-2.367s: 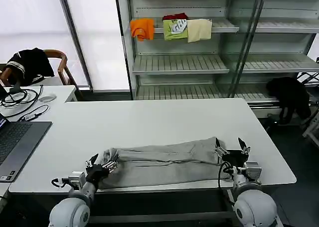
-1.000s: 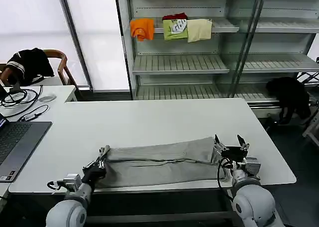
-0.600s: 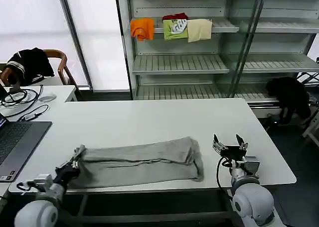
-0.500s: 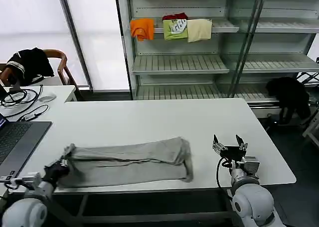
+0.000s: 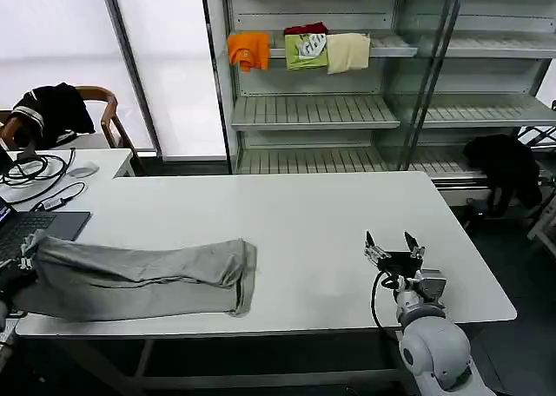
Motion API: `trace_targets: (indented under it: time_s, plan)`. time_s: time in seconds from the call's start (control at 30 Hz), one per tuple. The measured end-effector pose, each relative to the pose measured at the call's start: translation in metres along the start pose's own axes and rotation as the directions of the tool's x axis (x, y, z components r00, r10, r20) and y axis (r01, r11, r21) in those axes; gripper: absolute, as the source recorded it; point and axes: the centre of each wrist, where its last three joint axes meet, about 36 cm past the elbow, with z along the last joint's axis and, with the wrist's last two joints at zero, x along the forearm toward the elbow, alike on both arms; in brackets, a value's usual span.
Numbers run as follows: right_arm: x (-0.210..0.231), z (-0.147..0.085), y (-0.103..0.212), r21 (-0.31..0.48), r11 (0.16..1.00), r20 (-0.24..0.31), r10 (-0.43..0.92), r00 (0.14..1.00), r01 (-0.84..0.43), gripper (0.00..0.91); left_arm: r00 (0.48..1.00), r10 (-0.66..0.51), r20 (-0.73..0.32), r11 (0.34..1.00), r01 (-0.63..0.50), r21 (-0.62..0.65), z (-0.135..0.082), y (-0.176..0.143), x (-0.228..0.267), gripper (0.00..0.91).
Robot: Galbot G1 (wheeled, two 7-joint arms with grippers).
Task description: Fold and organize the clothes.
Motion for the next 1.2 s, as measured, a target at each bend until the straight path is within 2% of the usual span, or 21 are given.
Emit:
trace_targets:
  time_s: [0.13, 0.3, 0.7, 1.2]
  plan:
    - [-0.001, 0.002, 0.0, 0.007, 1.0, -0.003, 0.001, 1.0, -0.001, 0.907, 0.999, 0.022, 0.036, 1.0, -0.022, -0.01, -0.014, -0.016, 0.006, 0.0]
    - [0.0, 0.003, 0.0, 0.012, 1.0, -0.004, 0.007, 1.0, -0.007, 0.907, 0.994, 0.088, 0.064, 0.996, -0.086, -0.028, -0.02, -0.059, 0.014, 0.0]
    - [0.004, 0.01, 0.0, 0.013, 1.0, -0.011, 0.026, 1.0, -0.026, 0.907, 0.962, 0.273, 0.025, 0.962, -0.272, -0.033, -0.001, -0.174, 0.013, 0.0]
    - [0.002, 0.027, 0.004, 0.015, 0.999, -0.042, 0.044, 0.998, -0.043, 0.907, 0.895, 0.446, -0.022, 0.894, -0.446, -0.047, 0.004, -0.259, 0.016, 0.0]
